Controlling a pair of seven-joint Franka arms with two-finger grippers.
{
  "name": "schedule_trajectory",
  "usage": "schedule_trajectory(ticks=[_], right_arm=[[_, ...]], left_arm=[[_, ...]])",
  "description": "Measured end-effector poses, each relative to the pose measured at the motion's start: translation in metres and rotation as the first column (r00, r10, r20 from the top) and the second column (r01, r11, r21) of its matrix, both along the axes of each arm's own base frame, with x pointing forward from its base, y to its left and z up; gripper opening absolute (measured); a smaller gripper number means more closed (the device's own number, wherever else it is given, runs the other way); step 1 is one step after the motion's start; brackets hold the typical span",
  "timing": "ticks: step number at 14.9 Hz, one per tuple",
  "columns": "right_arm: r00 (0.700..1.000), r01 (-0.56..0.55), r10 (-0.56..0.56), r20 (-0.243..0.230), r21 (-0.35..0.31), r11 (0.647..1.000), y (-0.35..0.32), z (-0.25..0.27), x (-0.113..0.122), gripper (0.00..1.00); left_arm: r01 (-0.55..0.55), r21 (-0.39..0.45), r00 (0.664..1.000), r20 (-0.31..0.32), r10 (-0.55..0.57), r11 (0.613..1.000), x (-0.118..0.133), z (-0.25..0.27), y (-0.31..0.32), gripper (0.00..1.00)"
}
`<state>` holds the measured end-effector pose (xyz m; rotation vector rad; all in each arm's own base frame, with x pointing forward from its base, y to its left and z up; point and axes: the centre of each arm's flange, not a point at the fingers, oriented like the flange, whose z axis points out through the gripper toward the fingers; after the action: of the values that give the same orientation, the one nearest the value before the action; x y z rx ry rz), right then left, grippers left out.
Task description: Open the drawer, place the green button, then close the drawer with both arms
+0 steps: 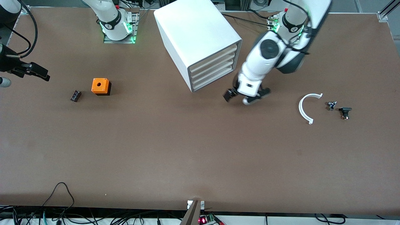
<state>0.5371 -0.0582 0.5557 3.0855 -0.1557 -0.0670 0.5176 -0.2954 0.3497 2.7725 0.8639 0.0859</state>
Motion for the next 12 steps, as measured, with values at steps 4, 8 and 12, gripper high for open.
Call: schedule_trajectory(ticks=[4, 8, 12], right_arm=[[0.999, -0.032, 0.032, -0.001, 0.001, 0.999, 0.000, 0.000, 0.000, 1.00], [0.999, -0.034, 0.034, -0.008, 0.002, 0.999, 0.001, 0.000, -0.001, 1.00], [1.000, -0.026, 0.026, -0.009, 0.002, 1.000, 0.001, 0.000, -0.001, 1.00]], left_arm=[[0.080, 0.090, 0.995, 0.045, -0.085, 0.993, 0.026, 0.090, 0.070, 1.00], [0.239, 0.171, 0.971, -0.028, -0.238, 0.956, 0.035, 0.187, 0.156, 1.00], [0.489, 0.185, 0.872, -0.089, -0.481, 0.852, 0.020, 0.246, 0.223, 1.00]])
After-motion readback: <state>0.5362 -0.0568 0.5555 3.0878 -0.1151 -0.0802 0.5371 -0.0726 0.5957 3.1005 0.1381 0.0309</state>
